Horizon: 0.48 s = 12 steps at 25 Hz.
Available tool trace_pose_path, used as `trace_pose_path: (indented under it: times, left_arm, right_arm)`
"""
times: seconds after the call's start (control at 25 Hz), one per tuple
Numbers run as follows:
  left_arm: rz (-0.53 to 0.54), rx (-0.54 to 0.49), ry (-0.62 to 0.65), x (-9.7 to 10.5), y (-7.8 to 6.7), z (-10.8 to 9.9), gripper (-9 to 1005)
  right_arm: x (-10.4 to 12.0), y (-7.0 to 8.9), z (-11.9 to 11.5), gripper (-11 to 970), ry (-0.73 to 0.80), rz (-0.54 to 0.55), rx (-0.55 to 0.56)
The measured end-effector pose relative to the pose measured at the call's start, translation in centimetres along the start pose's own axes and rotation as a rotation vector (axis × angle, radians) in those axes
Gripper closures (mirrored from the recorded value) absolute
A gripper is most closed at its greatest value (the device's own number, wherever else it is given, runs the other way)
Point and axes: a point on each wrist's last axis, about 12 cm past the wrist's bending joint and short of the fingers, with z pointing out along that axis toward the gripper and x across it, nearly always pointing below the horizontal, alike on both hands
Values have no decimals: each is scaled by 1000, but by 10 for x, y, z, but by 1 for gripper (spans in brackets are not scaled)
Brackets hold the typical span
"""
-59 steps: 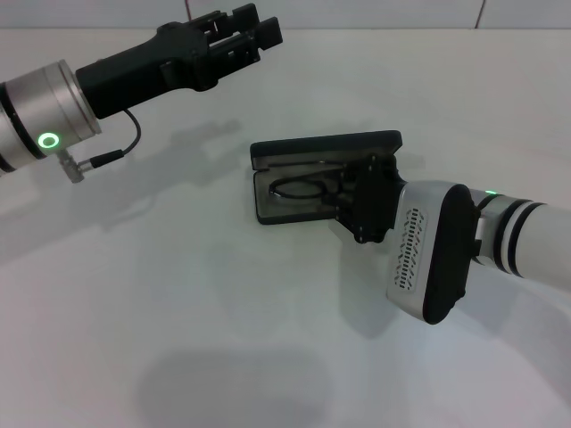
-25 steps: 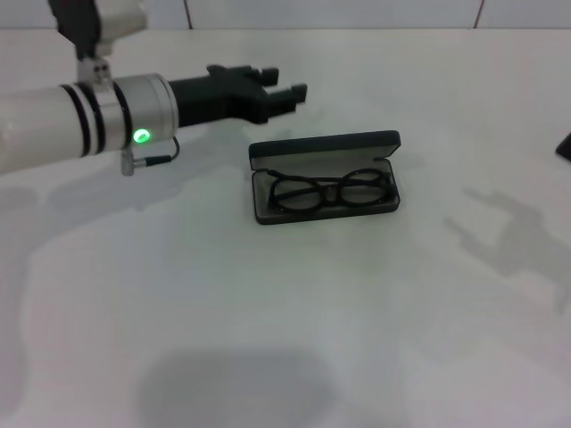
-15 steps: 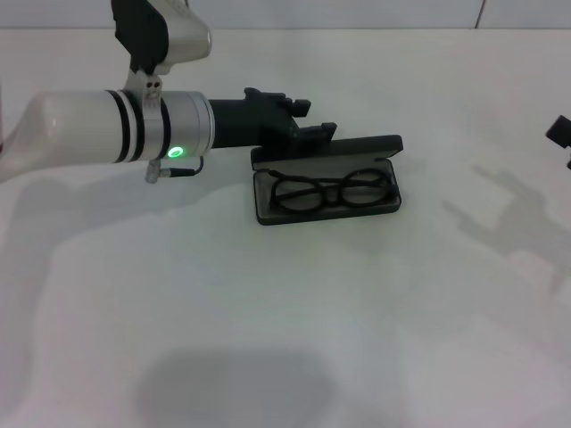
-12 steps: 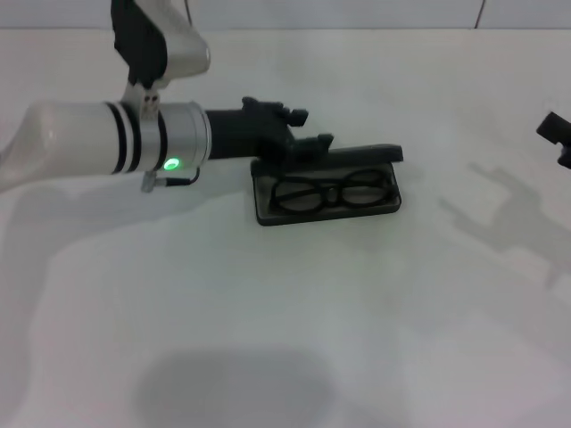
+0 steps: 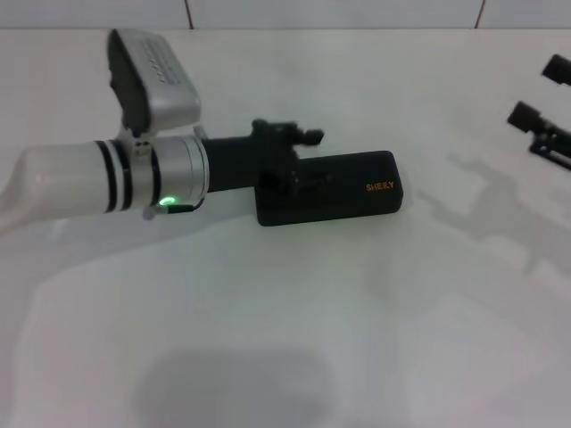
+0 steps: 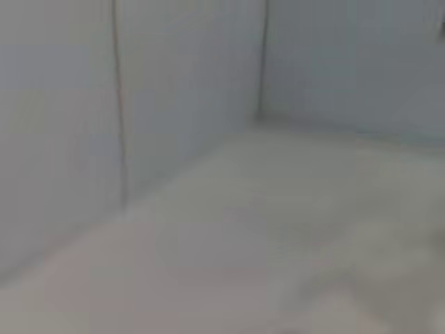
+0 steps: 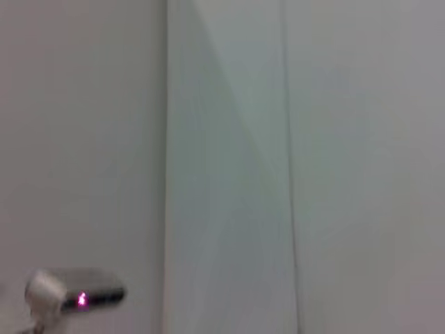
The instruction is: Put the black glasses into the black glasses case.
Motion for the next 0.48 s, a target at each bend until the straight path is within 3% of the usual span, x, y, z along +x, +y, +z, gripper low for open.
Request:
trace_pose_path:
  times: [0.16, 0.24, 0.48]
  left_arm:
    - [52, 95, -303, -22, -13, -29, 394]
    - [68, 133, -385, -25, -17, -46, 381]
    - [5, 162, -396, 0, -21, -89, 313]
  right_arm:
    - [0, 9, 26, 216, 37, -14, -154]
    - [-1, 14, 38, 216, 47, -20, -226]
    - [0, 24, 62, 216, 80, 3, -349]
